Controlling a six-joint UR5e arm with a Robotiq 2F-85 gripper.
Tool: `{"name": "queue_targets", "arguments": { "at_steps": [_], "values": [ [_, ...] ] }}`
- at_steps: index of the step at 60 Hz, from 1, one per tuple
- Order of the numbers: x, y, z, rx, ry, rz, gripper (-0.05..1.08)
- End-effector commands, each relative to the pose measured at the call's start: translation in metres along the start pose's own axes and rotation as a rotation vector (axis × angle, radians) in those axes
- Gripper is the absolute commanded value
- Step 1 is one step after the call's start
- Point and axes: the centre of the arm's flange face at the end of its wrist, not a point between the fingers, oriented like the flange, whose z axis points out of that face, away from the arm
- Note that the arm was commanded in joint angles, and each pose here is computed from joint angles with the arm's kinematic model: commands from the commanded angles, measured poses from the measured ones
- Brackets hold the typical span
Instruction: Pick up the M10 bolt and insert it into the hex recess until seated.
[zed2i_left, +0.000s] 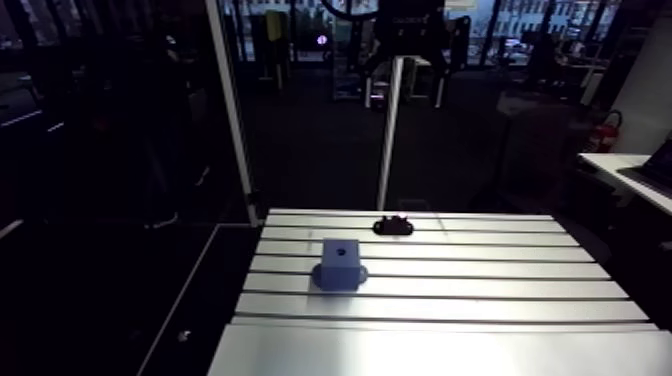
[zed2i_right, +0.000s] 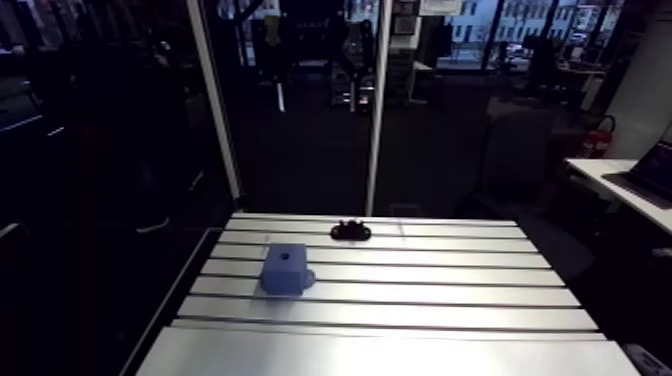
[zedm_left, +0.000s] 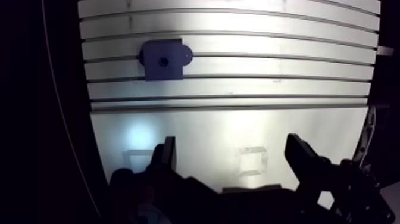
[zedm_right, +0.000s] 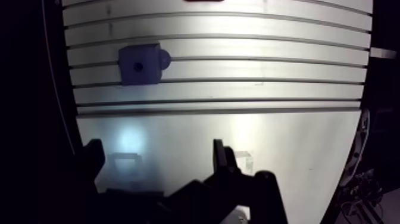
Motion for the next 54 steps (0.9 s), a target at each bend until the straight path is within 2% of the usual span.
{"name": "queue_targets", "arguments": {
  "at_steps": [1,32,47,51,54],
  "values": [
    [0.017,-0.020,-0.011,0.003,0.023,-0.052,0.01],
    [0.017,-0.020,-0.011,0.002,0.026,-0.052,0.01],
    [0.028,-0.020,0.011,-0.005,0.009,-0.047,0.01],
    [0.033,-0.020,0.018,-0.005,0.026,-0.050,0.01],
    [0.037,-0.021,0.025,-0.004,0.054,-0.050,0.01]
  ]
}}
